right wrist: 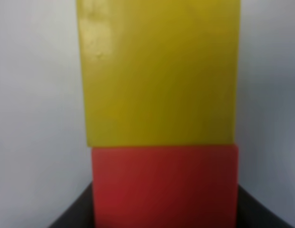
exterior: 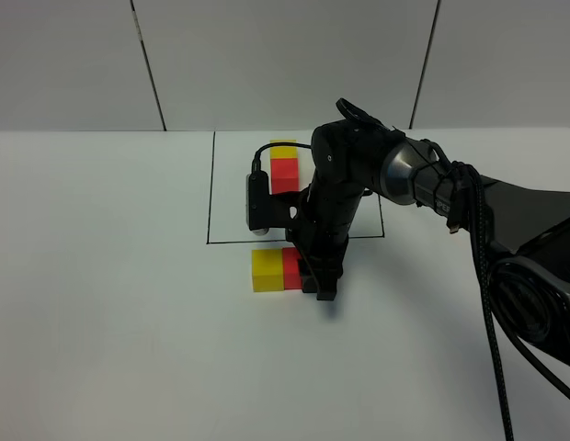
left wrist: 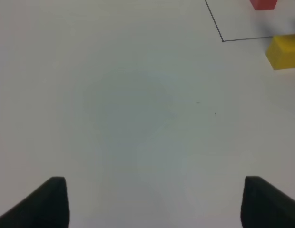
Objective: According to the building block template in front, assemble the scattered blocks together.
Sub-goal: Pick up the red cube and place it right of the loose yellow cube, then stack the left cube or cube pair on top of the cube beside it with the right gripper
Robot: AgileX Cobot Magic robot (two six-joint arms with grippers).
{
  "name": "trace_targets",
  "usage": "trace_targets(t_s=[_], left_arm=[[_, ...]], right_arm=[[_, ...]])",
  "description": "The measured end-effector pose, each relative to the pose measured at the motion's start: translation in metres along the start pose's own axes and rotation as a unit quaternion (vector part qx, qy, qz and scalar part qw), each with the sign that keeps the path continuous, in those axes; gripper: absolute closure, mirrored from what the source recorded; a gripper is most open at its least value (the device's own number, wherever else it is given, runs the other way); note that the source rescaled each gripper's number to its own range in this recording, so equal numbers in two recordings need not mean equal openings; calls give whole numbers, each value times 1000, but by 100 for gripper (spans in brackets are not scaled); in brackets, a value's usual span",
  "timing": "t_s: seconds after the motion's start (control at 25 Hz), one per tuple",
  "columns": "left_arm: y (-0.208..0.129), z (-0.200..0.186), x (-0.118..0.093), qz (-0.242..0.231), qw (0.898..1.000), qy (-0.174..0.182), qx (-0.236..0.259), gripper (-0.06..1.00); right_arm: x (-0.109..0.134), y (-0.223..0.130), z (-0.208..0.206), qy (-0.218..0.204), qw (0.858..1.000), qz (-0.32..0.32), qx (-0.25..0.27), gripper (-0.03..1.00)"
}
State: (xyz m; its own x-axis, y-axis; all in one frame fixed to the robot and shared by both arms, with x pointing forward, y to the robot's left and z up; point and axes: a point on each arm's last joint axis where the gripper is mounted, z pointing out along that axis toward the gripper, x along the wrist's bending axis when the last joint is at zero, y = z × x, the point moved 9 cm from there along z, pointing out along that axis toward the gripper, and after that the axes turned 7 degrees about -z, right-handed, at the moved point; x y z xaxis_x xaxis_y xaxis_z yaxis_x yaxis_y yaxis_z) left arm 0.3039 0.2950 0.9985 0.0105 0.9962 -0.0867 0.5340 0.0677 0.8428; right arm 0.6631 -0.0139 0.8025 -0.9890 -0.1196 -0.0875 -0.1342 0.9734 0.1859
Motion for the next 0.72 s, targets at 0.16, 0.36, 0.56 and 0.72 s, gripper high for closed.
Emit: trace_targets(t_s=[0.16, 0.36, 0.56, 0.72], left_arm=[[0, 0, 0, 0, 1000, 0, 0, 23], [0, 0, 0, 0, 1000, 0, 0, 23], [0, 0, 0, 0, 1000, 0, 0, 23], [0, 0, 0, 0, 1000, 0, 0, 23]], right_arm=[[0, 0, 0, 1, 1000, 5, 0, 91], [1, 4, -7, 0, 998, 64, -6, 19], [-11, 9, -57, -37, 982, 181, -31, -1], [-35, -10, -116, -96, 934, 337, -67, -2]])
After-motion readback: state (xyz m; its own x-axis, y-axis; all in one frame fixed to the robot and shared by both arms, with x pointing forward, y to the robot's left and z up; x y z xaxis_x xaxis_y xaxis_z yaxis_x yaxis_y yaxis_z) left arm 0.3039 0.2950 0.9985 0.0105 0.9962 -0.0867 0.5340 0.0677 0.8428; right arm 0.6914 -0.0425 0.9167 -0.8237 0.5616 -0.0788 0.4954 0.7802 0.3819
